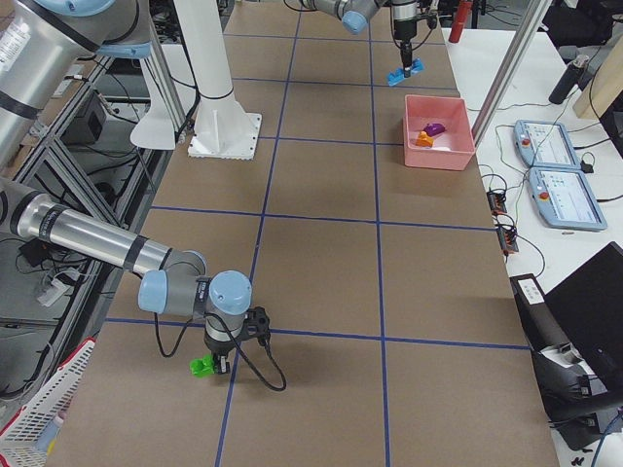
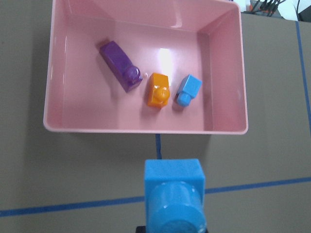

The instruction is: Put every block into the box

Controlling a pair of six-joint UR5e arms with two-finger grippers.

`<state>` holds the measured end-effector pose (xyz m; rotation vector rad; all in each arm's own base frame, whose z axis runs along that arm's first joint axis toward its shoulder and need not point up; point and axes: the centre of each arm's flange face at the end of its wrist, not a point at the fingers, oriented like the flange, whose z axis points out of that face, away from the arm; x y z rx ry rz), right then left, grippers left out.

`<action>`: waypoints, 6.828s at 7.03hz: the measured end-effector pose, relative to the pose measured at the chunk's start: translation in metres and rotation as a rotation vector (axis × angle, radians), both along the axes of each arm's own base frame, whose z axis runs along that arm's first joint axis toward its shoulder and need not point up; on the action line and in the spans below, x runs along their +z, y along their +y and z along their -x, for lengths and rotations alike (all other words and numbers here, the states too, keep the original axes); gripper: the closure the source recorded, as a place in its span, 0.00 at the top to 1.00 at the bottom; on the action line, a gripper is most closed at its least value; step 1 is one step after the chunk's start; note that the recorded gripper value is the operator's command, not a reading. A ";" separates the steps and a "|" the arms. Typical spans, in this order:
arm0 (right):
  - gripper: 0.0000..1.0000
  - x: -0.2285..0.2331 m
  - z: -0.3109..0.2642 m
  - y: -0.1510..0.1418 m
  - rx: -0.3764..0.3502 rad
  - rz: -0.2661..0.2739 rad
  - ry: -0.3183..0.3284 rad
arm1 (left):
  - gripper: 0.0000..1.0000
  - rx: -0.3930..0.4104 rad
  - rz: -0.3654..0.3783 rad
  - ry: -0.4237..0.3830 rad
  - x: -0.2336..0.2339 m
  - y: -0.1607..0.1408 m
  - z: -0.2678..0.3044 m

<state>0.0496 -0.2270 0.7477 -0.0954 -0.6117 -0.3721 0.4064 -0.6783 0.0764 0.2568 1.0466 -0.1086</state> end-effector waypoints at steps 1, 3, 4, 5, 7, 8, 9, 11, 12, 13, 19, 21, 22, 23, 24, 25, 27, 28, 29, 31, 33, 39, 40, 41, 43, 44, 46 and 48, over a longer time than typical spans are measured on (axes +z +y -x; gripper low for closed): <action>0.00 -0.023 -0.020 -0.025 0.069 -0.047 0.035 | 0.00 -0.041 -0.011 -0.003 0.006 -0.034 -0.001; 0.00 -0.070 -0.058 -0.083 0.172 -0.173 0.092 | 0.00 -0.140 -0.040 -0.042 0.035 -0.080 -0.001; 0.00 -0.092 -0.072 -0.110 0.210 -0.232 0.096 | 0.42 -0.166 -0.047 -0.057 0.046 -0.090 -0.004; 0.00 -0.115 -0.082 -0.137 0.241 -0.286 0.084 | 0.99 -0.176 -0.051 -0.066 0.052 -0.093 -0.008; 0.00 -0.167 -0.096 -0.191 0.284 -0.360 0.051 | 1.00 -0.172 -0.067 -0.078 0.055 -0.083 -0.032; 0.00 -0.204 -0.102 -0.226 0.319 -0.378 0.036 | 1.00 -0.182 -0.084 -0.088 0.055 -0.076 -0.046; 0.00 -0.243 -0.106 -0.258 0.363 -0.388 0.019 | 1.00 -0.188 -0.092 -0.092 0.054 -0.074 -0.050; 0.00 -0.323 -0.099 -0.313 0.477 -0.379 -0.088 | 1.00 -0.199 -0.086 -0.086 0.052 -0.083 -0.030; 0.00 -0.368 -0.081 -0.336 0.526 -0.359 -0.180 | 1.00 -0.181 -0.054 -0.072 0.054 -0.095 -0.003; 0.00 -0.413 -0.054 -0.353 0.558 -0.322 -0.273 | 1.00 -0.160 -0.014 -0.058 0.062 -0.105 0.025; 0.00 -0.626 0.276 -0.426 0.435 -0.236 -0.490 | 1.00 -0.131 0.019 -0.216 0.210 -0.103 0.165; 0.00 -0.628 0.371 -0.459 0.484 -0.272 -0.506 | 1.00 -0.127 0.000 -0.262 0.239 -0.100 0.182; 0.00 -0.620 0.412 -0.471 0.506 -0.291 -0.498 | 1.00 -0.134 -0.014 -0.288 0.247 -0.100 0.185; 0.00 -0.613 0.449 -0.477 0.530 -0.311 -0.474 | 1.00 -0.136 -0.022 -0.304 0.257 -0.095 0.188; 0.00 -0.612 0.479 -0.478 0.555 -0.323 -0.452 | 1.00 -0.130 -0.033 -0.313 0.268 -0.086 0.191; 0.96 -0.612 0.501 -0.478 0.575 -0.319 -0.440 | 1.00 -0.113 -0.052 -0.324 0.282 -0.074 0.196; 1.00 -0.618 0.520 -0.480 0.614 -0.290 -0.441 | 1.00 -0.083 -0.094 -0.336 0.307 -0.041 0.209; 1.00 -0.620 0.521 -0.482 0.631 -0.280 -0.441 | 1.00 -0.076 -0.106 -0.333 0.309 -0.034 0.211; 1.00 -0.621 0.518 -0.485 0.641 -0.276 -0.439 | 1.00 -0.067 -0.113 -0.333 0.312 -0.029 0.213; 1.00 -0.627 0.491 -0.496 0.645 -0.262 -0.437 | 1.00 -0.045 -0.137 -0.343 0.328 -0.004 0.225; 1.00 -0.621 0.447 -0.494 0.559 -0.221 -0.349 | 1.00 -0.011 -0.160 -0.368 0.354 0.061 0.252; 1.00 -0.374 0.205 -0.398 0.213 -0.314 -0.048 | 1.00 0.206 -0.189 -0.445 0.396 0.177 0.343; 1.00 -0.339 0.166 -0.386 0.194 -0.281 -0.071 | 1.00 0.195 -0.157 -0.416 0.411 0.176 0.365; 1.00 -0.307 0.134 -0.374 0.184 -0.242 -0.102 | 1.00 0.182 -0.117 -0.391 0.430 0.172 0.385; 1.00 -0.267 0.102 -0.355 0.194 -0.167 -0.158 | 1.00 0.151 -0.072 -0.358 0.457 0.173 0.419; 1.00 -0.241 0.091 -0.346 0.210 -0.123 -0.151 | 1.00 0.114 -0.051 -0.355 0.475 0.176 0.441; 1.00 -0.176 0.051 -0.318 0.278 -0.041 -0.128 | 1.00 0.081 -0.047 -0.337 0.507 0.191 0.461; 1.00 -0.153 0.029 -0.299 0.321 0.000 -0.178 | 1.00 0.086 -0.001 -0.334 0.543 0.200 0.462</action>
